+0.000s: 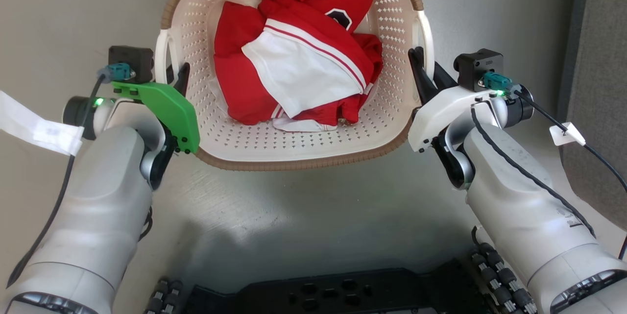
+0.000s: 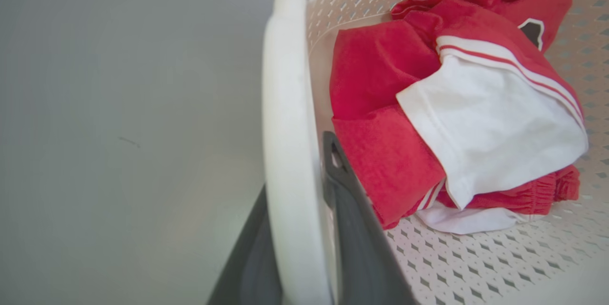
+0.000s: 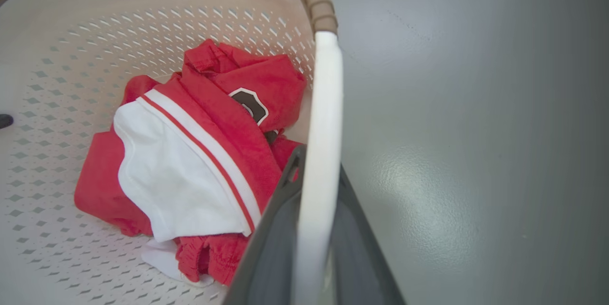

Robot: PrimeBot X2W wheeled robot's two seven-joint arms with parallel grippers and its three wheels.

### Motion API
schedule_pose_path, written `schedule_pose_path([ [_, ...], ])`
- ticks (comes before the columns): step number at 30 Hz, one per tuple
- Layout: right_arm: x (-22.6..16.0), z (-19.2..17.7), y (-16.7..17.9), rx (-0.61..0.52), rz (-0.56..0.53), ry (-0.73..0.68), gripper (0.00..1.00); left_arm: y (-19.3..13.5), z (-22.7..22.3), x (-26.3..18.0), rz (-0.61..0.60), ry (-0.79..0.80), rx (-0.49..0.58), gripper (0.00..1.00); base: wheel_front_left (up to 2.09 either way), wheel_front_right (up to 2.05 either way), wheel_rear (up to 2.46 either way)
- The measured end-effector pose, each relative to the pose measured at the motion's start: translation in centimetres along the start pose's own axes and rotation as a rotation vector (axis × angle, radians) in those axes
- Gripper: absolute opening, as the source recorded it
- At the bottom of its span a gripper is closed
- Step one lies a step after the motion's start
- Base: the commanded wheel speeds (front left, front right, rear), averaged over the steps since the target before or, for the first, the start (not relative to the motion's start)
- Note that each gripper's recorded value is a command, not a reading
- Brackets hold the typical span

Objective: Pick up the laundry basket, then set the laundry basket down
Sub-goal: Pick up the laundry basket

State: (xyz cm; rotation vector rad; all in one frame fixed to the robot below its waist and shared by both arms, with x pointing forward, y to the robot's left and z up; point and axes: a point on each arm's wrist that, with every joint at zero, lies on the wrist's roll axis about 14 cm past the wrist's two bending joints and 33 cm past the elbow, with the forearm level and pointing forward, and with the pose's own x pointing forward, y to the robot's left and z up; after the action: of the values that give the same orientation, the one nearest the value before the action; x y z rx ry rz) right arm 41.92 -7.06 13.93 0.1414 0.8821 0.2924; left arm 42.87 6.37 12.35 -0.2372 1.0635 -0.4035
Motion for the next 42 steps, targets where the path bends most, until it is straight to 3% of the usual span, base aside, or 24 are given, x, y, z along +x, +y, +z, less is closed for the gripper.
schedule_pose_path([
  [21,-2.6,0.6,-1.1,-0.021,-0.067,0.044,0.00,-3.0,1.5,-2.4,-0.025,0.006,-0.048,0.00,0.00,0.00,0.00],
  [42,-6.2,3.4,-0.2,-0.037,-0.050,0.057,0.00,-5.6,2.1,-6.8,-0.038,0.039,-0.088,0.00,0.00,0.00,0.00],
])
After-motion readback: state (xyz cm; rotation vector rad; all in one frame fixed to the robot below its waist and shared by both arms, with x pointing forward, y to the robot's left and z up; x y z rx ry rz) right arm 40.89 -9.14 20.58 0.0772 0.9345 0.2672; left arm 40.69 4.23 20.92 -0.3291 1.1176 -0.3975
